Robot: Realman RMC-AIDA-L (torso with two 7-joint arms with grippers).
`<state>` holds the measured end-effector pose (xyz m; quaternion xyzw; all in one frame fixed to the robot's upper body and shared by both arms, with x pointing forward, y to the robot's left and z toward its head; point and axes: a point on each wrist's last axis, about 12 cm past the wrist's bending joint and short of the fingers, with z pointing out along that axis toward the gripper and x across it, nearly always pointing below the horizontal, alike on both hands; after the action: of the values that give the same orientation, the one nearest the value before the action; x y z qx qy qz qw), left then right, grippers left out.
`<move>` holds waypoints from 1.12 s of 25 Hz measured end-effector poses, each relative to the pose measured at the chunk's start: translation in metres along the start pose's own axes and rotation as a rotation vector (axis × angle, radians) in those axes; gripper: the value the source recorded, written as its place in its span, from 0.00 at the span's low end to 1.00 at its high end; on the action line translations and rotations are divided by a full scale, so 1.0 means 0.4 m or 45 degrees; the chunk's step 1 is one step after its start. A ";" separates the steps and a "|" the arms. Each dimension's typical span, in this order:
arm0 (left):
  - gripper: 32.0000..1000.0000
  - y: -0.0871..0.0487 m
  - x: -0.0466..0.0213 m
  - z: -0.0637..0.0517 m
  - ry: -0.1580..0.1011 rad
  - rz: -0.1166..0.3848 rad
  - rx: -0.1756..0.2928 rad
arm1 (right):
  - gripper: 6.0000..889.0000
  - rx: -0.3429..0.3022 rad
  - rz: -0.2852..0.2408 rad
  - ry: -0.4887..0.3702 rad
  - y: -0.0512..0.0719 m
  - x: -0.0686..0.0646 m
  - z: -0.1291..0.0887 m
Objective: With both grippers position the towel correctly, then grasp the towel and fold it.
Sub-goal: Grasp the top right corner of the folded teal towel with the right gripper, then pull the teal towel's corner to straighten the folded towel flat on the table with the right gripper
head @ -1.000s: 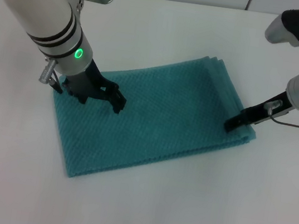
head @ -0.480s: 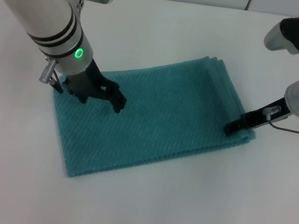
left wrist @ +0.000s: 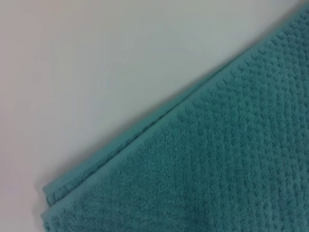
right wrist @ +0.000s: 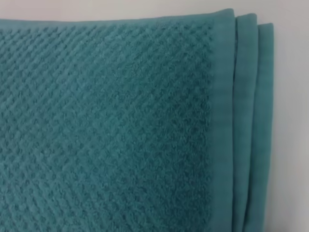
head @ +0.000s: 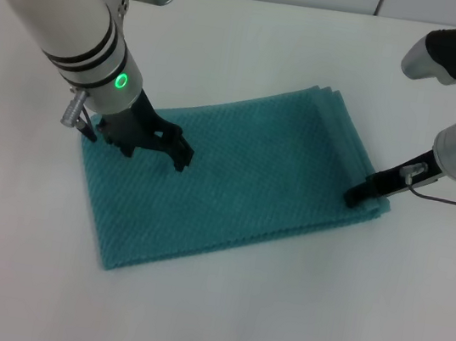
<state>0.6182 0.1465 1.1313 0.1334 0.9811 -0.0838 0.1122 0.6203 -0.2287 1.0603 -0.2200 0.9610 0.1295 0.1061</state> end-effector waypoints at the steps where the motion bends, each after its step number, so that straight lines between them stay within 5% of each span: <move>1: 0.86 0.000 0.000 0.000 0.000 0.000 0.000 | 0.84 0.001 0.000 0.001 0.000 0.000 0.000; 5: 0.85 0.000 0.000 0.000 0.000 0.002 0.000 | 0.78 0.003 -0.003 0.001 0.000 -0.001 0.000; 21: 0.85 0.003 0.003 0.002 0.003 0.005 0.000 | 0.08 0.004 -0.028 0.014 0.002 -0.006 -0.007; 28: 0.85 0.007 0.005 0.003 0.002 0.003 -0.002 | 0.10 -0.033 -0.059 0.049 0.012 0.000 -0.008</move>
<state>0.6175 0.1495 1.1292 0.1346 0.9811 -0.0830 0.1116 0.6178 -0.2255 1.0645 -0.2460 0.9558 0.1353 0.0876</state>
